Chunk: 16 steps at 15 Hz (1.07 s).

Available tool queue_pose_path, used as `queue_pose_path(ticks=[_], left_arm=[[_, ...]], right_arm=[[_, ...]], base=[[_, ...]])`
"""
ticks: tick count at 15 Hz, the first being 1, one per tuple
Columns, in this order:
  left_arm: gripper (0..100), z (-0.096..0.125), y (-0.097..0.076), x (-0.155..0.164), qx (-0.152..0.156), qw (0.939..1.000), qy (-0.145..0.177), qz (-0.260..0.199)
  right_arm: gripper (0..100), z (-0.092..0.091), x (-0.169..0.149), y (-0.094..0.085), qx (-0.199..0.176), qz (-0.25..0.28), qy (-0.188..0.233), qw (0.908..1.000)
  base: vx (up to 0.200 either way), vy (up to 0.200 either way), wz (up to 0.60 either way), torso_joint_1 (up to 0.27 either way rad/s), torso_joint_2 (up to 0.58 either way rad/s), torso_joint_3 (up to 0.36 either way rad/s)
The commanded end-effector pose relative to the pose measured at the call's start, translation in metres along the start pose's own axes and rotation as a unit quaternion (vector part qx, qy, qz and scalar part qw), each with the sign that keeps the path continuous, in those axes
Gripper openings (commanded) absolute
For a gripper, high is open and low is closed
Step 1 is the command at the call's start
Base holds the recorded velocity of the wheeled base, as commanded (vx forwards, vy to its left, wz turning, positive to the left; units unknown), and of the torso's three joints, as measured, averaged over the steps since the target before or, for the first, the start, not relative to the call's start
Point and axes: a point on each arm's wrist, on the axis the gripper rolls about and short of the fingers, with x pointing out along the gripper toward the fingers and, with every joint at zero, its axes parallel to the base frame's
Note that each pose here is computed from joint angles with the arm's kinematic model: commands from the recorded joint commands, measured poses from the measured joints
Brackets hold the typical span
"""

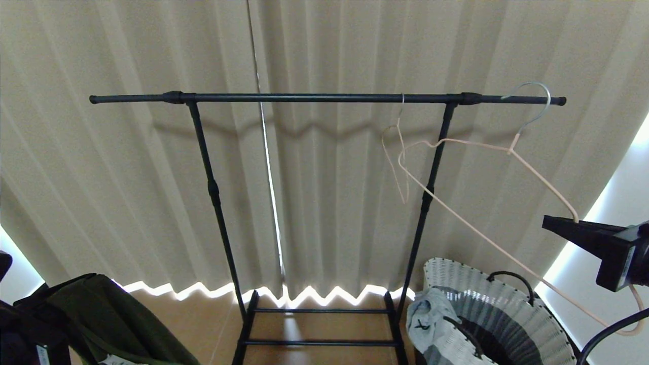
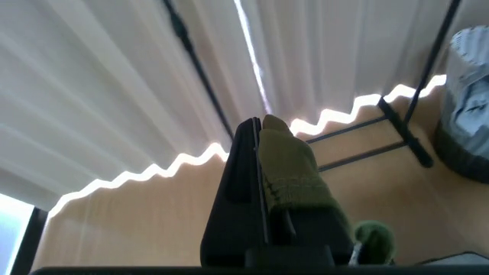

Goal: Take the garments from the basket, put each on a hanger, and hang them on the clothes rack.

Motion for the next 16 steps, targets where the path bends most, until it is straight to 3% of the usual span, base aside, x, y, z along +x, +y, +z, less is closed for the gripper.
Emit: queue_pose_path(ticks=[1,7,10,13,16], left_arm=[[0,0.000,0.000,0.003,0.000,1.0000,0.006,-0.001],[0,0.000,-0.005,0.003,0.009,0.9996,0.003,-0.026],[0,0.021,-0.009,0.019,0.014,0.9987,-0.001,-0.048],[0,0.060,-0.009,0.066,0.014,0.9988,0.011,-0.045],[0,0.084,-0.020,0.121,0.011,0.9991,0.041,-0.011]], right_arm=[[0,-0.001,0.002,0.005,-0.004,0.014,0.005,0.9999],[0,-0.006,0.008,0.025,-0.020,0.074,0.024,0.9968],[0,-0.008,0.024,0.038,-0.031,0.105,0.026,0.9937],[0,-0.009,0.031,0.058,-0.045,0.154,0.021,0.9868],[0,-0.012,0.039,0.080,-0.054,0.200,0.006,0.9783]], base=[[0.000,0.200,0.00,0.002,-0.01,0.002],[0.000,0.000,0.00,0.000,0.00,0.000],[0.000,0.000,0.00,0.000,0.00,0.000],[0.000,0.000,0.00,0.000,0.00,0.000],[0.000,0.000,0.00,0.000,0.00,0.000]])
